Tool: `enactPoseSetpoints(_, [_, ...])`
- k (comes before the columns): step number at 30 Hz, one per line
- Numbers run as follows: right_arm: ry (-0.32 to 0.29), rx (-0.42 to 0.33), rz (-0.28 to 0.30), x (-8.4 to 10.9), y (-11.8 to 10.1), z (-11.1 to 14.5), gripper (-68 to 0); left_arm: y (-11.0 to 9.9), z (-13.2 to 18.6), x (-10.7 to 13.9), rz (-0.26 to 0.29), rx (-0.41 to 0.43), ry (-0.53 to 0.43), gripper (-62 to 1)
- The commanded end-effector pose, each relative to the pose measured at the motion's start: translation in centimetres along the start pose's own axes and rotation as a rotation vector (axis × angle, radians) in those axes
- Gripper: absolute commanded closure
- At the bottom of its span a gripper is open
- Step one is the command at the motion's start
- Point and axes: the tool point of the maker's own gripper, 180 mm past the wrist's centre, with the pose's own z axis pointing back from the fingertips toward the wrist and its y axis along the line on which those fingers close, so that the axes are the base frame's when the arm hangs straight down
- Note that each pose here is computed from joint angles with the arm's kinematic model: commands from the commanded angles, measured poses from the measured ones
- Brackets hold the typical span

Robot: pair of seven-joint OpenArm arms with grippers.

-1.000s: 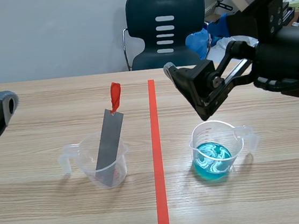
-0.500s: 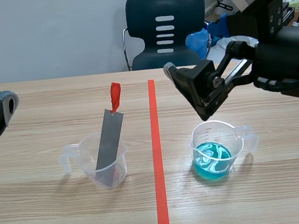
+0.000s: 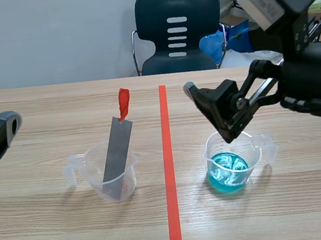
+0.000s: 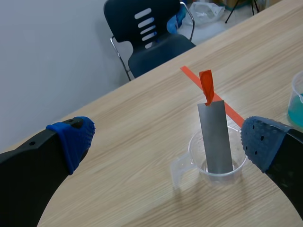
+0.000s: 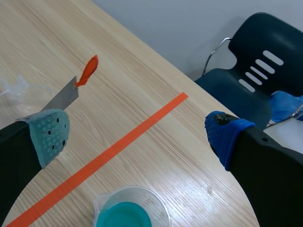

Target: Do the redox reaction experiment

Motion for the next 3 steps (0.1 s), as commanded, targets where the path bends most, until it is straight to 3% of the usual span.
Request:
enactPoseSetpoints(1, [-0.045, -0.022, 0.026, 1.73, -0.76, 0.40, -58.4, 0.02, 0.12, 0.15, 0.008, 0.006, -0.002, -62.3])
enactPoseSetpoints(3, [-0.051, -0.029, 0.032, 2.08, -0.95, 0.53, -58.4, 0.03, 0.11, 0.17, 0.008, 0.006, -0.003, -62.3])
